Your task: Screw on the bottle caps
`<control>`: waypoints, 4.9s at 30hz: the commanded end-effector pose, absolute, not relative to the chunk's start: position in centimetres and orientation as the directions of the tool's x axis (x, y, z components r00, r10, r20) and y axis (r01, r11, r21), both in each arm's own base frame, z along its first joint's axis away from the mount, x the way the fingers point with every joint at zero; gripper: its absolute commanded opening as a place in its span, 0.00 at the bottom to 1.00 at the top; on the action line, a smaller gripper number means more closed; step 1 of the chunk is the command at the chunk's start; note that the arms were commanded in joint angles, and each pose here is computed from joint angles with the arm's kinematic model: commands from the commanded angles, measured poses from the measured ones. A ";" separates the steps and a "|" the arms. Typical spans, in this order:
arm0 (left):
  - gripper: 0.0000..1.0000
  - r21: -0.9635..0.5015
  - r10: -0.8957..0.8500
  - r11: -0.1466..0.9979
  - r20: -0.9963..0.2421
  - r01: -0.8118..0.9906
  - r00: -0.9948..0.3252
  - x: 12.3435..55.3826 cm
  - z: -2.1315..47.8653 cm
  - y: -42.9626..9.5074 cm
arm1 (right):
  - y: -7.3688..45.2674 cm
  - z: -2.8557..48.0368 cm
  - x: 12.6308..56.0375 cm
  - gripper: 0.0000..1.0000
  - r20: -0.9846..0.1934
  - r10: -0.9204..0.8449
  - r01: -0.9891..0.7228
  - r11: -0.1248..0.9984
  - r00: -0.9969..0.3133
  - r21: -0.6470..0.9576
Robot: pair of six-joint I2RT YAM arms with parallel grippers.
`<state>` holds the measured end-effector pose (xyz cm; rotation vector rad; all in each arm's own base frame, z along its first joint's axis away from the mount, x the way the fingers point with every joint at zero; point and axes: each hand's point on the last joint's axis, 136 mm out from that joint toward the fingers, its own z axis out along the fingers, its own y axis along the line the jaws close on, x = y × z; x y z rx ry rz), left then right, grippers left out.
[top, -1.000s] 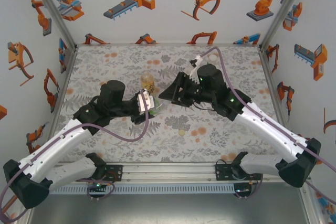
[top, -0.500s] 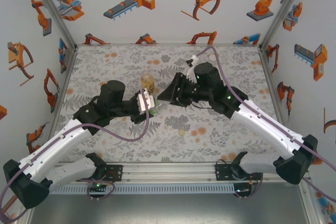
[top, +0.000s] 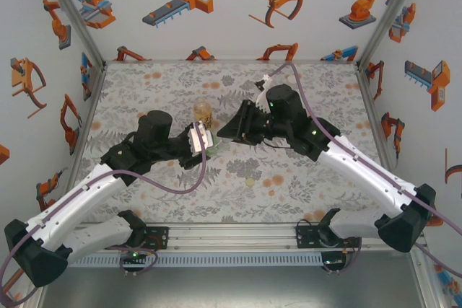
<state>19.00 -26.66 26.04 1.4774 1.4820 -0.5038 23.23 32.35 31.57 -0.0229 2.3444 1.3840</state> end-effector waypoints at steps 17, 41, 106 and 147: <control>0.85 0.358 0.471 0.230 -0.855 0.905 0.218 19.0 28.5 -26.5 | 29.4 28.3 26.6 0.14 -0.493 0.062 -0.279 0.760 -0.868 0.587; 0.85 0.352 0.480 0.246 -0.854 0.903 0.202 19.5 28.1 -26.6 | 24.7 20.9 45.7 0.11 -0.563 -0.119 -0.218 0.969 -0.818 0.113; 0.89 0.303 0.302 0.686 -0.946 0.662 0.120 27.1 32.7 -17.7 | 35.4 27.9 38.1 0.98 -0.947 -0.048 -0.786 0.571 -0.319 0.236; 0.89 0.266 0.272 0.664 -0.956 0.699 0.106 27.0 32.5 -18.3 | 43.2 20.1 39.8 0.66 -0.981 0.021 -0.787 0.593 -0.194 0.168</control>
